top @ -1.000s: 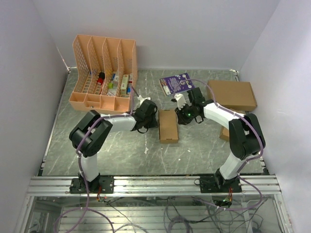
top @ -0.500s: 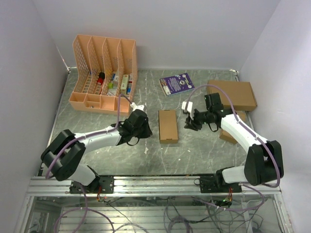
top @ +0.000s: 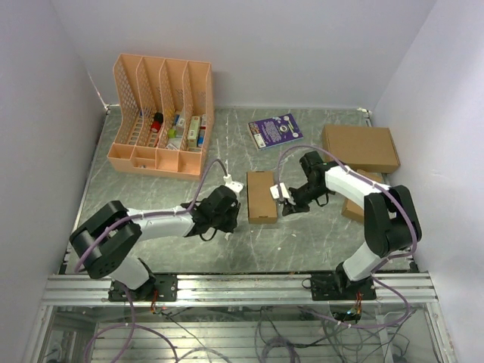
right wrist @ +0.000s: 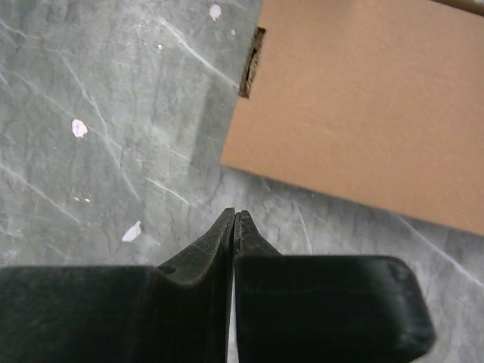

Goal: Fold the paper box

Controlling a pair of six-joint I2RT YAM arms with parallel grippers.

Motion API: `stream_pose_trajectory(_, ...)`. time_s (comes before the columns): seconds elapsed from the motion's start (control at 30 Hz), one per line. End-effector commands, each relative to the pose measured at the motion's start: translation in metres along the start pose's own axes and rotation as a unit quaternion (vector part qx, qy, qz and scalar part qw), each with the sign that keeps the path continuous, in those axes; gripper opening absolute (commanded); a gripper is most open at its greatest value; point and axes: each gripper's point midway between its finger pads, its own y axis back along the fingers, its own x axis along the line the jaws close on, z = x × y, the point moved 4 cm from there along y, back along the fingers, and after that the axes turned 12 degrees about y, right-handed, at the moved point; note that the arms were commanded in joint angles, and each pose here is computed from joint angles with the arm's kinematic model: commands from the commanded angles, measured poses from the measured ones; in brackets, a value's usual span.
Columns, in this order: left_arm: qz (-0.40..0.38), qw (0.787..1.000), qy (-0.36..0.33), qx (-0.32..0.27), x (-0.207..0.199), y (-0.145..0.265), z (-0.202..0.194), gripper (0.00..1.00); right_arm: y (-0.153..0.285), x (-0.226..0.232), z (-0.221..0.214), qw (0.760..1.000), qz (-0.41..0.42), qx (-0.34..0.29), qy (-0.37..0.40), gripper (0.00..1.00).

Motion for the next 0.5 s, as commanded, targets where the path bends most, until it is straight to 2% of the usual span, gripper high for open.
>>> stream_pose_trajectory(0.0,-0.074,0.987,-0.131,-0.053,-0.007,0.001,0.009,0.07,-0.009,0.001,0.006,1.000,0.016,-0.005,0.003,0.00)
stream_pose_trajectory(0.23,-0.132,0.953,-0.242,-0.123,-0.013,0.002,0.017,0.07,-0.014,-0.002,0.001,0.999,-0.014,0.007,-0.030,0.00)
stream_pose_trajectory(0.4,-0.165,0.916,-0.325,-0.167,-0.014,-0.005,0.016,0.07,-0.016,-0.001,0.000,0.999,-0.020,0.006,-0.043,0.01)
stream_pose_trajectory(0.47,-0.171,0.907,-0.341,-0.180,-0.015,-0.008,0.017,0.07,-0.016,-0.001,-0.001,0.999,-0.020,0.008,-0.043,0.01)
